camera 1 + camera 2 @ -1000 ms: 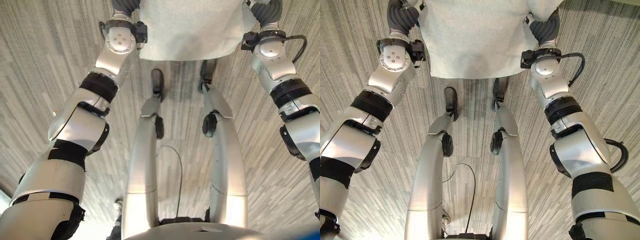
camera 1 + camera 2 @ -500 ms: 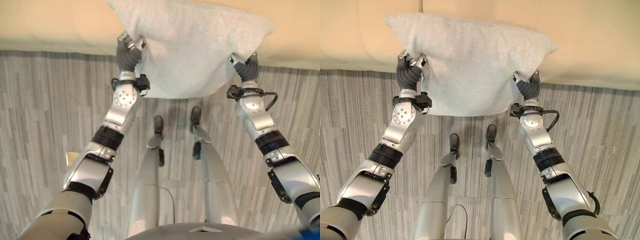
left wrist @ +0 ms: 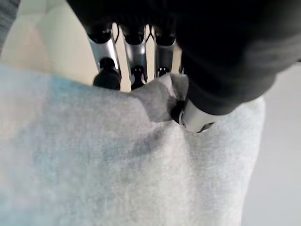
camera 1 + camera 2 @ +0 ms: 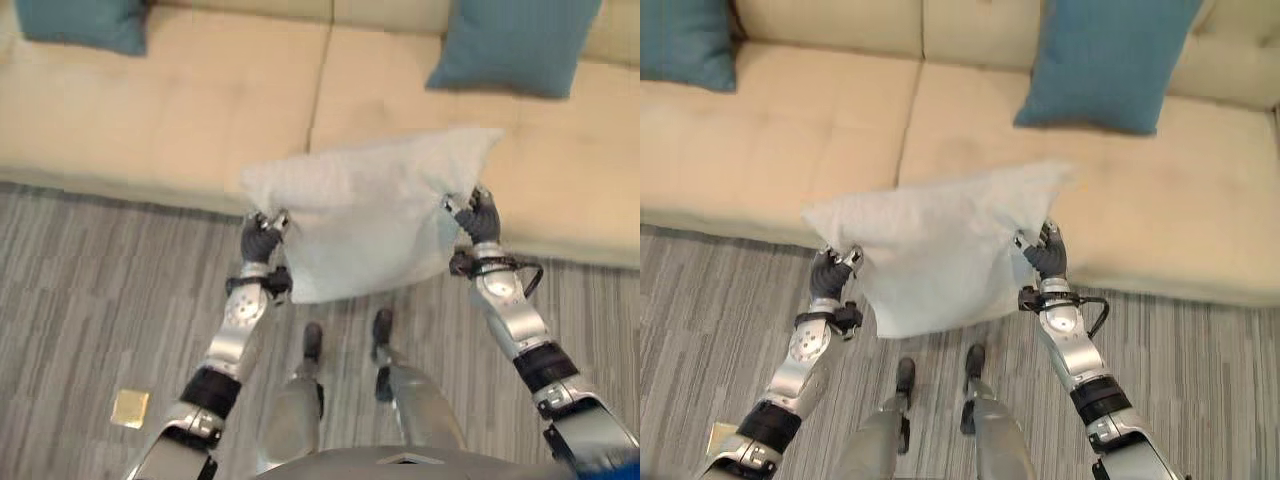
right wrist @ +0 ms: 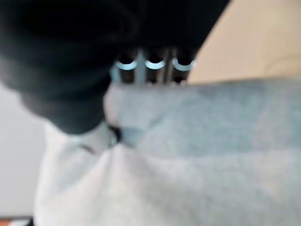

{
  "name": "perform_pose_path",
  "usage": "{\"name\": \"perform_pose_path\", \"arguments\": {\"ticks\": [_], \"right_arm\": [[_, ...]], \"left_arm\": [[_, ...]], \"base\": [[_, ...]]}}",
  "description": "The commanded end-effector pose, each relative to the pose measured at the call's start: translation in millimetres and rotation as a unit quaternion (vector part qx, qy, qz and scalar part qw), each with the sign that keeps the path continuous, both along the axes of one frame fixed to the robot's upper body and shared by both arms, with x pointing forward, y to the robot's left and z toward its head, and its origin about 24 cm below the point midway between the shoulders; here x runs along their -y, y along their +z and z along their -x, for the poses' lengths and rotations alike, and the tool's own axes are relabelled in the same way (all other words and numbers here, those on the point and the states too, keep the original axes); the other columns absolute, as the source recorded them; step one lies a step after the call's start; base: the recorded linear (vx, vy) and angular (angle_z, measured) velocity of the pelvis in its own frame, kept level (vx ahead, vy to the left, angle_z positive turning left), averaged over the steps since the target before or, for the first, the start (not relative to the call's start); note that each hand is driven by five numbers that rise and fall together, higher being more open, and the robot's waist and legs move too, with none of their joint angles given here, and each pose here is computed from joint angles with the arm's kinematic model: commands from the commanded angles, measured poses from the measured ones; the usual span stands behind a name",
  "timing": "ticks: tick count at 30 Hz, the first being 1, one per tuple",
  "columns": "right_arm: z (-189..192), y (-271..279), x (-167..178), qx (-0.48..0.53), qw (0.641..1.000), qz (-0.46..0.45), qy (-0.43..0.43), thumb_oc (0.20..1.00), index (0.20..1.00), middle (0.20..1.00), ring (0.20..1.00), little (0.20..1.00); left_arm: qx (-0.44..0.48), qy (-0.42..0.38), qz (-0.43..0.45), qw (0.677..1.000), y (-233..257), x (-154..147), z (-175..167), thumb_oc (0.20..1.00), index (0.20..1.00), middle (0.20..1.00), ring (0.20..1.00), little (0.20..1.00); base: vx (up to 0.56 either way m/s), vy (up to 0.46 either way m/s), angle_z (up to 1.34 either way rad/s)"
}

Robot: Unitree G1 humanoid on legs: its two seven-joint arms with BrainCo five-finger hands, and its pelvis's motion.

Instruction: Pick up all the scattered cushions and arrange them neatly on the sofa.

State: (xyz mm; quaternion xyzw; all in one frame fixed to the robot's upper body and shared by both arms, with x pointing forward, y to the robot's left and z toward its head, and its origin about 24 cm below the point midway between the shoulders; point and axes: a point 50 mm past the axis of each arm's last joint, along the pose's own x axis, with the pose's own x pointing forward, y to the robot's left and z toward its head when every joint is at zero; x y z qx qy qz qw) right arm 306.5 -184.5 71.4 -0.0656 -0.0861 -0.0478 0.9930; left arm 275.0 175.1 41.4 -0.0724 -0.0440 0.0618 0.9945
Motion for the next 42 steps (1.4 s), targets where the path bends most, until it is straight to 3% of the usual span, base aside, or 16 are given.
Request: {"name": "perform_pose_path", "arguments": {"ticks": [1,6,17,24,32,42], "right_arm": [[11.7,14.9,-7.2,0.058,0.998,-0.016,0.026,0.2,0.2,0.2,0.2,0.2],[22.7,-3.8,3.3,0.017,1.0,-0.013,0.009,0.2,0.2,0.2,0.2,0.2],[20.3,-12.1,-23.8,-0.01,0.997,0.003,0.07,0.2,0.2,0.2,0.2,0.2],[16.9,-6.1,-28.9,0.001,0.997,0.004,0.081,0.2,0.2,0.2,0.2,0.2],[25.1,-7.7,-3.9,-0.005,0.999,0.015,0.047,0.2,0.2,0.2,0.2,0.2],[27.9,-10.4,1.9,-0.014,0.999,0.007,0.037,0.2,0.2,0.2,0.2,0.2]], "left_arm": [[0.071,-0.045,0.002,0.996,23.7,14.8,-0.2,0.2,0.2,0.2,0.2,0.2],[0.042,-0.029,0.001,0.999,9.3,2.1,13.1,0.2,0.2,0.2,0.2,0.2],[0.031,-0.03,-0.03,0.999,8.7,-9.9,24.5,0.2,0.2,0.2,0.2,0.2],[0.046,-0.034,-0.041,0.998,16.1,-6.5,16.7,0.2,0.2,0.2,0.2,0.2],[0.052,-0.064,-0.017,0.996,18.6,13.0,7.7,0.2,0.2,0.2,0.2,0.2],[0.039,-0.074,-0.028,0.996,15.4,14.4,8.4,0.2,0.2,0.2,0.2,0.2]], "base": [[0.13,0.052,0.68],[0.12,0.112,0.51],[0.03,0.166,-0.06],[0.1,0.051,0.2],[0.14,-0.089,0.45],[0.17,-0.011,0.34]]}}
